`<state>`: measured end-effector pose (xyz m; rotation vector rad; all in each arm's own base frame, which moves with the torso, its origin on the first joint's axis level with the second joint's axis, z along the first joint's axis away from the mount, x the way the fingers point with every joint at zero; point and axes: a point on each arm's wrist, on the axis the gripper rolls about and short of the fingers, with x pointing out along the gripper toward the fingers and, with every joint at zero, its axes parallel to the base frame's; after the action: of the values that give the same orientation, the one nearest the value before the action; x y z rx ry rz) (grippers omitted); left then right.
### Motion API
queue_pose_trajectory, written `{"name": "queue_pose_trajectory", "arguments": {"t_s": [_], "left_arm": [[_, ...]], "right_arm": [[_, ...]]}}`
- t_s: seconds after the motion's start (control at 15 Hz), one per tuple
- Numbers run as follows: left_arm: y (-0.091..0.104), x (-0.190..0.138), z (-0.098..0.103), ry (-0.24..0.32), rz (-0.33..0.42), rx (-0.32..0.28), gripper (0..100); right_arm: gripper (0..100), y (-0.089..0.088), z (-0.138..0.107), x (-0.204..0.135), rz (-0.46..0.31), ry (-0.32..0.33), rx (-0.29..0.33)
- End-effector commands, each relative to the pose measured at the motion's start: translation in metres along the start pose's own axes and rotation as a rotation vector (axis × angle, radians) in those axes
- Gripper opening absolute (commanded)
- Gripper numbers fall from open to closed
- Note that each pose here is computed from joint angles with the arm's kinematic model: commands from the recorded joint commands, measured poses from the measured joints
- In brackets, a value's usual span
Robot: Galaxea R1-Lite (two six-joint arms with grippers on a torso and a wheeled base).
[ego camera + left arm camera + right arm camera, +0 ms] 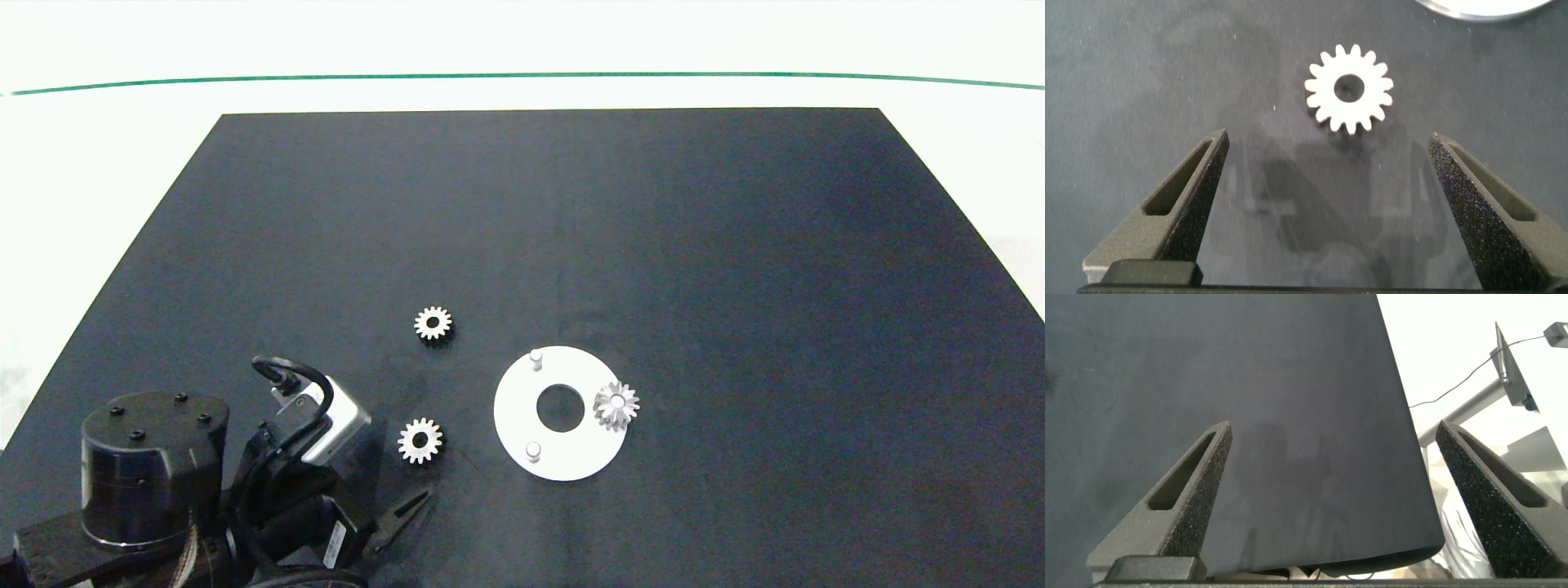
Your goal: Install three planetary gears onto the carrier pins
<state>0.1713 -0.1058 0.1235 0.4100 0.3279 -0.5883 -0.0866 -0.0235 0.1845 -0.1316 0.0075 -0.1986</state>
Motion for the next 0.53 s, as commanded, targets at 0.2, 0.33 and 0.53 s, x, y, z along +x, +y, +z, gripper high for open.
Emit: {"name": "queue_pose_trajectory", "arguments": {"t_s": [0.2, 0.33, 0.53], "left_arm": [[-0.0027, 0.0234, 0.0008, -0.006, 0.006, 0.006, 100], [-0.0056, 0.0250, 0.0032, -0.023, -0.001, 0.009, 99], [-0.0055, 0.0251, 0.0036, -0.025, -0.001, 0.009, 93]], "right_arm": [[100, 0.0008, -0.0008, 0.0019, -0.001, 0.014, -0.002], [100, 0.0008, -0.0008, 0.0019, -0.001, 0.014, -0.002], [100, 0.0007, -0.0005, 0.0017, -0.001, 0.013, -0.002]]}}
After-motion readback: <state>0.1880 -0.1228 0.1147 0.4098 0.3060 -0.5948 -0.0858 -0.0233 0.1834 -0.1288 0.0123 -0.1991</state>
